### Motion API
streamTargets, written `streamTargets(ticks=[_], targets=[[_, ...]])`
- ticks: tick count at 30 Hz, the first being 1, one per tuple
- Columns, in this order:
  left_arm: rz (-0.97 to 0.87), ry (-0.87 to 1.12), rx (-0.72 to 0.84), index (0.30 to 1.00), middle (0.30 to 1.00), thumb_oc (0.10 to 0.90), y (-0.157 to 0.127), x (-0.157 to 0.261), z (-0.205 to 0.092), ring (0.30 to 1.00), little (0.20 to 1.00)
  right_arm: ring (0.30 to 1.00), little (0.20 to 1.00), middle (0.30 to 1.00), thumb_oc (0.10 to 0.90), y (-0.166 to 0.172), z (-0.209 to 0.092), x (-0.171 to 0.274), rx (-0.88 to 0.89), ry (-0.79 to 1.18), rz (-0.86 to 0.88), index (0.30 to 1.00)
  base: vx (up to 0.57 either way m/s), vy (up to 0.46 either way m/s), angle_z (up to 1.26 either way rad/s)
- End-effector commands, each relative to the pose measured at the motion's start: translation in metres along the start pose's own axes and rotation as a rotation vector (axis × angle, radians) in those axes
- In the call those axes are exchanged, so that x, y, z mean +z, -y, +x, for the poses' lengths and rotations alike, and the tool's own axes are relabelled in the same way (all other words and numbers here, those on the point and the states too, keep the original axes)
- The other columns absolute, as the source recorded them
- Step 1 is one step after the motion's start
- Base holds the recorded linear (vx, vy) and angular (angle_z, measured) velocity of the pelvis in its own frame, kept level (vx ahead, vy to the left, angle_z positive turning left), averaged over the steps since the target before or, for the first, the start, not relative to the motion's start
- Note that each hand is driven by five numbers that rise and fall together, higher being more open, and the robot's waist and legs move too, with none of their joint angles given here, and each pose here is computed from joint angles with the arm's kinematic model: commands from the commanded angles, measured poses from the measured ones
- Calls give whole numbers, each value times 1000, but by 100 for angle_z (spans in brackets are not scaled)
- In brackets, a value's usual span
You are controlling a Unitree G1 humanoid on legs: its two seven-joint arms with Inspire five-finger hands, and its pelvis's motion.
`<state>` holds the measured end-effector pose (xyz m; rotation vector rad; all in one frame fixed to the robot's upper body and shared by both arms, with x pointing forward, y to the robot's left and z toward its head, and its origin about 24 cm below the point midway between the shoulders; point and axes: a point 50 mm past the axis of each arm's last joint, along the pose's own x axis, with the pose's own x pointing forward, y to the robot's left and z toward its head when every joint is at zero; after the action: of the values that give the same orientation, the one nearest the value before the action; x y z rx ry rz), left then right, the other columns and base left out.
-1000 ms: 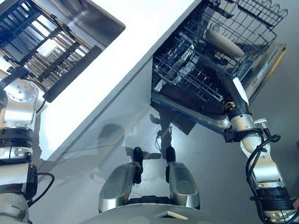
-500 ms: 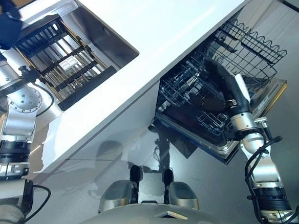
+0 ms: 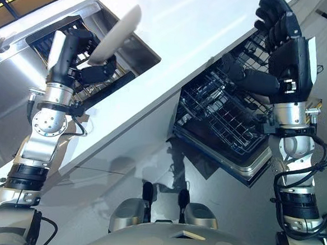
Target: Pick up plates and place into dishwasher.
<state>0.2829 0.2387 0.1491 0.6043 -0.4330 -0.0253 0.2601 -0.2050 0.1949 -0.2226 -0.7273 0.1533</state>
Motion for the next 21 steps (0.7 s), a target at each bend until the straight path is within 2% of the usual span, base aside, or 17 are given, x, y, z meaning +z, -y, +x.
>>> streamTargets(ticks=[1,5,10,16,21], targets=[[-45,225,-38,300,300,100,-2,37,22,300,200,900,900,900,800,-15,21,34,132,207,84,900,-38,-29,7],[-65,259,-120,300,300,100,7,43,27,300,200,900,900,900,800,-24,29,34,194,206,46,900,-5,-8,2],[-54,302,-215,300,300,100,13,53,30,300,200,900,900,900,800,-28,37,39,213,234,-99,900,3,-8,5],[24,363,-312,300,300,100,15,65,31,300,200,900,900,900,800,-28,46,49,300,294,-323,900,3,-1,-1],[101,417,-344,300,300,100,4,77,34,300,200,900,900,900,800,-22,55,57,430,310,-518,900,0,0,0]])
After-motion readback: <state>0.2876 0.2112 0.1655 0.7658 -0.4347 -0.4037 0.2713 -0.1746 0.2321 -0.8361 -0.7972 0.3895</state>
